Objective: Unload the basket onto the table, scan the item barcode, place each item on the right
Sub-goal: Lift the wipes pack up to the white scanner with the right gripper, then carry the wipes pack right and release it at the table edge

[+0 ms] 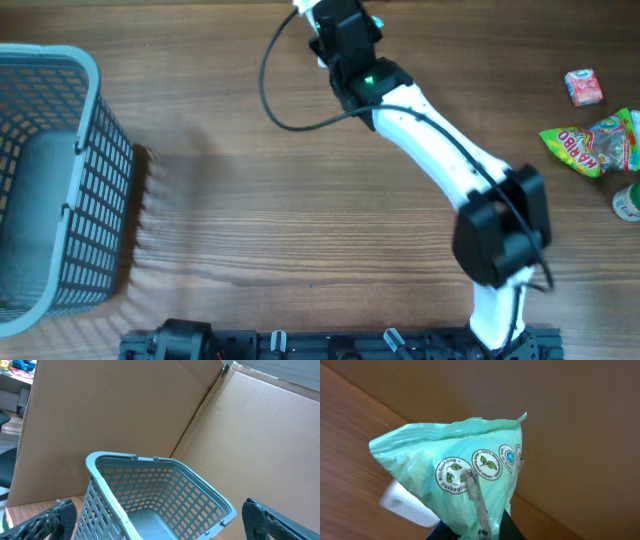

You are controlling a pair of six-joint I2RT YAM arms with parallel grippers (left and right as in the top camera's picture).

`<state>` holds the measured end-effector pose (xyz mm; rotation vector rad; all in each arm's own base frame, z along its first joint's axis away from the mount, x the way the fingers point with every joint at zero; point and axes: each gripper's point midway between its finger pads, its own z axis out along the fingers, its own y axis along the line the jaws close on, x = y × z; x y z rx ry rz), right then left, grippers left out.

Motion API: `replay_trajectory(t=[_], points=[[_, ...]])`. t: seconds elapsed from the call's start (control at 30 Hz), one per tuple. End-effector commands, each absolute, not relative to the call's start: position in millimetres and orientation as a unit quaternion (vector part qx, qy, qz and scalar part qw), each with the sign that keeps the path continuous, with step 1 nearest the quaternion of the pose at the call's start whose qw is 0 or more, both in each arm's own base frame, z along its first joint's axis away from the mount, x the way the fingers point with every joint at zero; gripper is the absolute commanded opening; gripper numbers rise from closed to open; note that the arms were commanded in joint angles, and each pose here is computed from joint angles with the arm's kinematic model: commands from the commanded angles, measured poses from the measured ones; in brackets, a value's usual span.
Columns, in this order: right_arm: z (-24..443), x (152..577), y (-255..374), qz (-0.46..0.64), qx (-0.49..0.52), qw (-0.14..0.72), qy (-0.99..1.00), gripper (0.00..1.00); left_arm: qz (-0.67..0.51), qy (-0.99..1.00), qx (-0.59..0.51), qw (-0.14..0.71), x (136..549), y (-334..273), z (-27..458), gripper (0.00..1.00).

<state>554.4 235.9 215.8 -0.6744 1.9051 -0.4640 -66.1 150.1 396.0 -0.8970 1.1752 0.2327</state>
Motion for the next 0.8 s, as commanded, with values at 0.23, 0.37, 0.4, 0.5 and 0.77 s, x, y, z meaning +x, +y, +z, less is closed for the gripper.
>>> replay_trajectory(t=[0.23,0.37,0.4,0.5,0.77], points=[[128.6,629.9,250.9,-0.265,-0.349,0.497,0.749,0.04,0.107,0.537,-0.404,0.733,-65.3,150.2,395.8,1.00],[121.0,632.8,250.3,-0.252,-0.329,0.498,0.762,0.04,0.107,0.537,-0.404,0.733,-65.3,150.2,395.8,1.00],[121.8,633.7,247.8,-0.252,-0.328,0.495,0.764,0.04,0.107,0.537,-0.404,0.733,-65.4,150.2,395.8,1.00],[118.6,633.8,237.0,-0.257,-0.332,0.473,0.774,0.04,0.107,0.537,-0.404,0.733,-65.3,150.2,395.8,1.00],[193.9,598.1,180.0,-0.225,-0.223,0.397,0.862,0.04,0.107,0.537,-0.404,0.733,-65.5,150.3,395.9,1.00]])
